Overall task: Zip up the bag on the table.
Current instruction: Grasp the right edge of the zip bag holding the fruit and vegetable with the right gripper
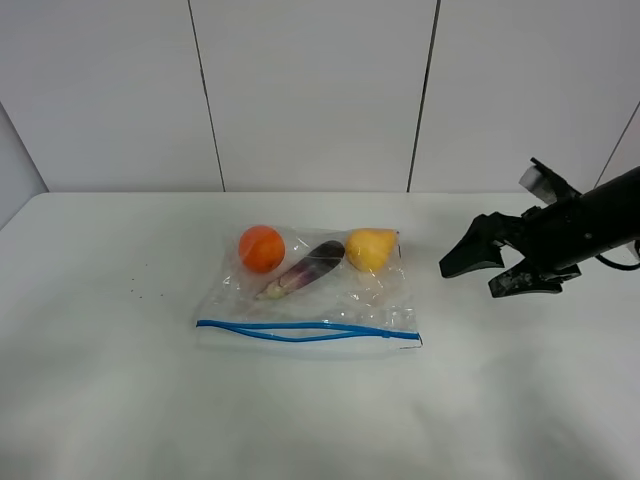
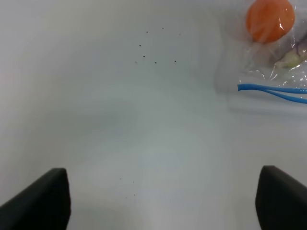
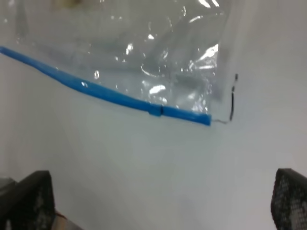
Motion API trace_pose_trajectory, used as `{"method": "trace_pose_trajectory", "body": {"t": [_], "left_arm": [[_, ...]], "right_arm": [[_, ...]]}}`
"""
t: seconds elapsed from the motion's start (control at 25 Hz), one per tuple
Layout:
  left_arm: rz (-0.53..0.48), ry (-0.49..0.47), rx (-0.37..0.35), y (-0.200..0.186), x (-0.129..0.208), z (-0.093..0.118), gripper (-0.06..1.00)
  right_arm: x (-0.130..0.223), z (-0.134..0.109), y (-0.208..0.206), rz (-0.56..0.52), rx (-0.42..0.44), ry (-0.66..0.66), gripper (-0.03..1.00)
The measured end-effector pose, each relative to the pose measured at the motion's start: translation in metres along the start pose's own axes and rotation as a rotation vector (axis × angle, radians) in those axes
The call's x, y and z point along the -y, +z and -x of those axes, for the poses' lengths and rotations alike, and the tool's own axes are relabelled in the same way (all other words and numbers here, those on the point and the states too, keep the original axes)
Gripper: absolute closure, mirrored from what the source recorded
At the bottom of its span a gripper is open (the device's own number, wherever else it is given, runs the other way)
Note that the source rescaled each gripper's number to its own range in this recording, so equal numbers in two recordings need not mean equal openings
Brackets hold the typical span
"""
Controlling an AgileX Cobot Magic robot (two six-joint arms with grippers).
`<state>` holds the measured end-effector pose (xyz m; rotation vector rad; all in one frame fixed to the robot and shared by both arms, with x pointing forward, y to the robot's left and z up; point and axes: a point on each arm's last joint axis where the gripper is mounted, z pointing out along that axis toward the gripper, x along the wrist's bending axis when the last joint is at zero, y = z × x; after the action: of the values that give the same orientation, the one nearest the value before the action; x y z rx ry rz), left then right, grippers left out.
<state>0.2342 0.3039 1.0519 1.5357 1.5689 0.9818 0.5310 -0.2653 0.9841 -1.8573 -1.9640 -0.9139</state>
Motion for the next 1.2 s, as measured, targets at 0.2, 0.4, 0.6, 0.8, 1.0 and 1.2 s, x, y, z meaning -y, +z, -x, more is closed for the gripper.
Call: {"method": "trace_pose_trajectory", "body": {"t": [0.2,0.4,0.6,0.8,1.0,1.2], "left_arm": [[0.0,0.0,0.0,0.0,0.0,0.0,-0.06],[0.0,0.0,0.0,0.0,0.0,0.0,-0.06],[0.0,0.0,0.0,0.0,0.0,0.0,-0.06],[0.0,0.0,0.0,0.0,0.0,0.0,-0.06],[0.0,0.0,0.0,0.0,0.0,0.0,-0.06],[0.0,0.0,0.0,0.0,0.0,0.0,-0.06]], "right_arm": [[-0.005,0.03,0.022,-0.028,-0.114,0.073,-0.02],[-0.012,0.047,0.053,-0.11,-0.239,0.096,-0.01],[-0.032,0.056,0.067,-0.118,-0.274,0.102,-0.01],[-0.038,0.069,0.086,-0.161,-0.314,0.132,0.02],[-0.031,0.07,0.107,-0.213,-0.357,0.134,0.05],[-0.028,0.068,0.12,-0.232,-0.378,0.129,0.05]]}}
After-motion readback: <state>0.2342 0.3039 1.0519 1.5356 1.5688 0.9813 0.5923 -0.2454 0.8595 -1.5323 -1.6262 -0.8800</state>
